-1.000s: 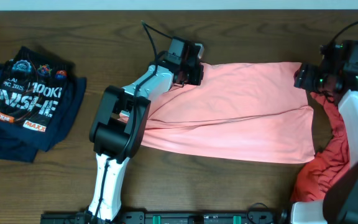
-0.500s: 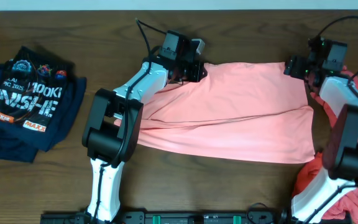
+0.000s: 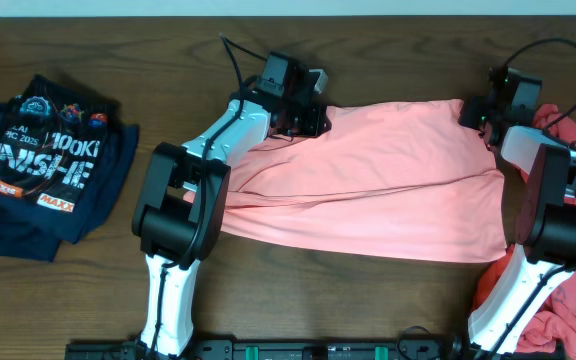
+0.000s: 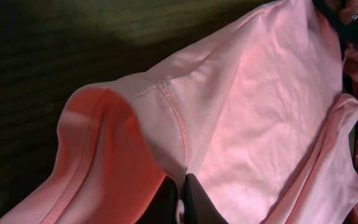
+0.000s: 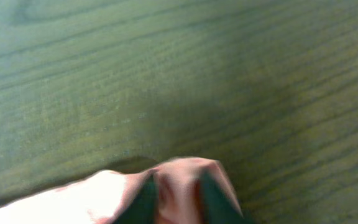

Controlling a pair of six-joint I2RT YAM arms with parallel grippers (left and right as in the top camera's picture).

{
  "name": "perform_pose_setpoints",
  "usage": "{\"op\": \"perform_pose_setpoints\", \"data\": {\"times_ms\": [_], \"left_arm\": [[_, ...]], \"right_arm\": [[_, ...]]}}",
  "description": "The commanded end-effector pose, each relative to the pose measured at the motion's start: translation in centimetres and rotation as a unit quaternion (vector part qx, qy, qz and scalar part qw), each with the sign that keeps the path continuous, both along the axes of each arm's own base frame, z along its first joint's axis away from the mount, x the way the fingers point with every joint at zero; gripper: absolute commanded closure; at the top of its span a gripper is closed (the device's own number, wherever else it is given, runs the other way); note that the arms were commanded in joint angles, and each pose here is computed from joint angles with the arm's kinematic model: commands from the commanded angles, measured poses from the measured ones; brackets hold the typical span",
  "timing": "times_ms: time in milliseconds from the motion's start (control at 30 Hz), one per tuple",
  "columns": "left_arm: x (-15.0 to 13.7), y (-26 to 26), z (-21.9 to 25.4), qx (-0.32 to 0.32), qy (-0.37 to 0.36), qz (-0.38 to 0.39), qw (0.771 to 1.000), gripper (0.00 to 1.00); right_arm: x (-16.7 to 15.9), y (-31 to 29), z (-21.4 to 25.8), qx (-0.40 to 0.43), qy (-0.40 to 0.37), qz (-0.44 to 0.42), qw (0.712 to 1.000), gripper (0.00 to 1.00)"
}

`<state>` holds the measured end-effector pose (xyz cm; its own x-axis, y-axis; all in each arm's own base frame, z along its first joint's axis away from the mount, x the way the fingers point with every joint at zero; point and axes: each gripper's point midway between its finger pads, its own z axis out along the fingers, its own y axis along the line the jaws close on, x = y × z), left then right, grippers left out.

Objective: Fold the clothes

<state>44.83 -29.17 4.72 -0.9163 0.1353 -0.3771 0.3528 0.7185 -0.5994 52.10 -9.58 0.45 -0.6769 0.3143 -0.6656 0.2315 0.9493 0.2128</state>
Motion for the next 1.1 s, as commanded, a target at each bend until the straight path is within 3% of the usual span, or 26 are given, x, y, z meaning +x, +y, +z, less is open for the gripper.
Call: {"op": "perform_pose_setpoints", "data": {"times_ms": [0,267,500,800,1067], "left_arm": [[0.4,-0.1,1.6,-0.003,-0.016,0.001,1.0,0.94],[-1.7,0.8,3.5,0.008,0.016,-0.001,1.0,0.94],[-5.3,2.3,6.3,0.031,0.058,-0.01,0.998,0.94],[-12.9,4.8,6.2,0.093,0.204,-0.021,0.974,0.94],[-16.6,5.2,4.4,0.13,0.256,-0.041,0.957,0.94]], "right_arm": [[-0.3,-0.1,0.2,0.009,0.008,-0.008,1.0,0.99],[-2.9,-2.2,7.7,0.007,0.001,-0.034,0.999,0.99],[-10.4,-2.4,13.1,-0.015,0.076,-0.074,0.994,0.99],[-21.0,-2.5,11.7,-0.052,0.265,-0.11,0.957,0.99],[-25.3,-3.1,10.1,-0.084,0.352,-0.124,0.924,0.99]]}}
